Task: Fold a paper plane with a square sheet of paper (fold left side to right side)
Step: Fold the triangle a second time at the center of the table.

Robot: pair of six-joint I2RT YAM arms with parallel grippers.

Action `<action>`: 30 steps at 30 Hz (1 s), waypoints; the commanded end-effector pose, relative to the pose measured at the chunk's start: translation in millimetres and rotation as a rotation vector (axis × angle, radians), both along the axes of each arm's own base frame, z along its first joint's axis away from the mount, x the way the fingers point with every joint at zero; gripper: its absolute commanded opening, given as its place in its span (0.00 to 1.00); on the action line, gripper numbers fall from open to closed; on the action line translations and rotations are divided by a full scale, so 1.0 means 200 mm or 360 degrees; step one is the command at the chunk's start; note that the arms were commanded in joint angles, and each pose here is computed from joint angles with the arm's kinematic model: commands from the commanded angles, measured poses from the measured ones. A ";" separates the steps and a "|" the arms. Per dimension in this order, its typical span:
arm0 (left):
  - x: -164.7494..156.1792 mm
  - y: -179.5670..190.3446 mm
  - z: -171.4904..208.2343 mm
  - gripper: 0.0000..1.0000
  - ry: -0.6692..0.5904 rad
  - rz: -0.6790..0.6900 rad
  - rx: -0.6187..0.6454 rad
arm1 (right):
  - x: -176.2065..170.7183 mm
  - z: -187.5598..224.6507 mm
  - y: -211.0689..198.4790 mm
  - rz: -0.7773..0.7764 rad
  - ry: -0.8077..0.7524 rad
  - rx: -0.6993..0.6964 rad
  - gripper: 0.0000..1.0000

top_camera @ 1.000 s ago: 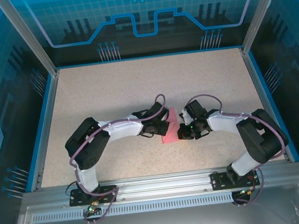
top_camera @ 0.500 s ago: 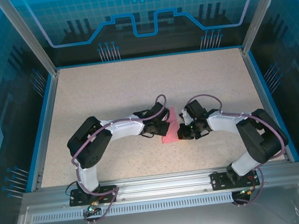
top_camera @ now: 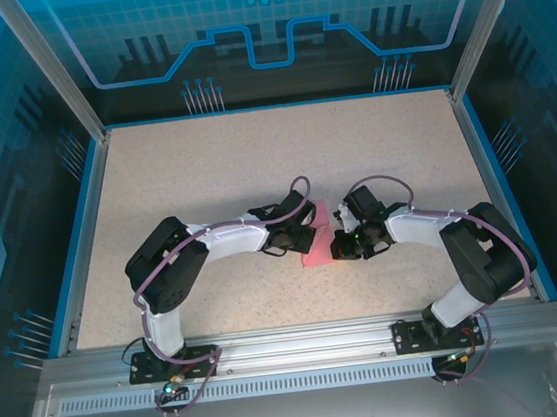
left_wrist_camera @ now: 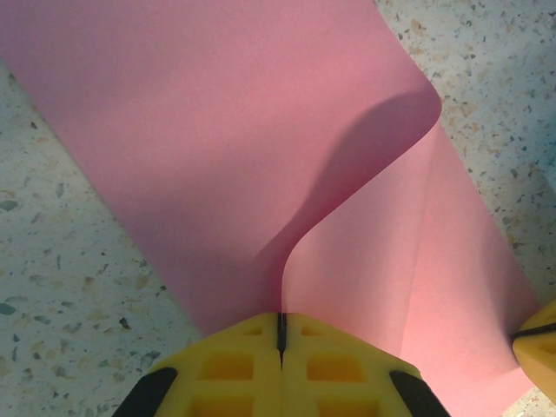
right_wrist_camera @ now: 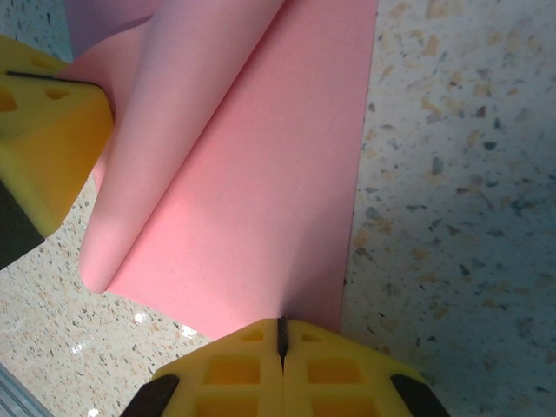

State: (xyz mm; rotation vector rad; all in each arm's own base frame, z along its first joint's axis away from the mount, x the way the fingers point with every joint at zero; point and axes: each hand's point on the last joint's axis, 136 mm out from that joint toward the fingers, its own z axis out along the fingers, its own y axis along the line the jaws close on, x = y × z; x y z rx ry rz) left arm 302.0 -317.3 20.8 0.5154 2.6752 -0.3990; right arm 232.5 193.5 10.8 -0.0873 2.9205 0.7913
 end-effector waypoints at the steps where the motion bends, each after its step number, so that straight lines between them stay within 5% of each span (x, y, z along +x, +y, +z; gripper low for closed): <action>1: 0.03 0.02 0.06 0.00 -0.0036 0.0002 0.0009 | -0.07 -0.06 -0.05 0.0021 0.0091 -0.0111 0.00; 30: 0.02 0.02 0.04 0.00 -0.0024 0.0006 0.0025 | -0.07 -0.08 -0.04 0.0026 0.0109 -0.0106 0.00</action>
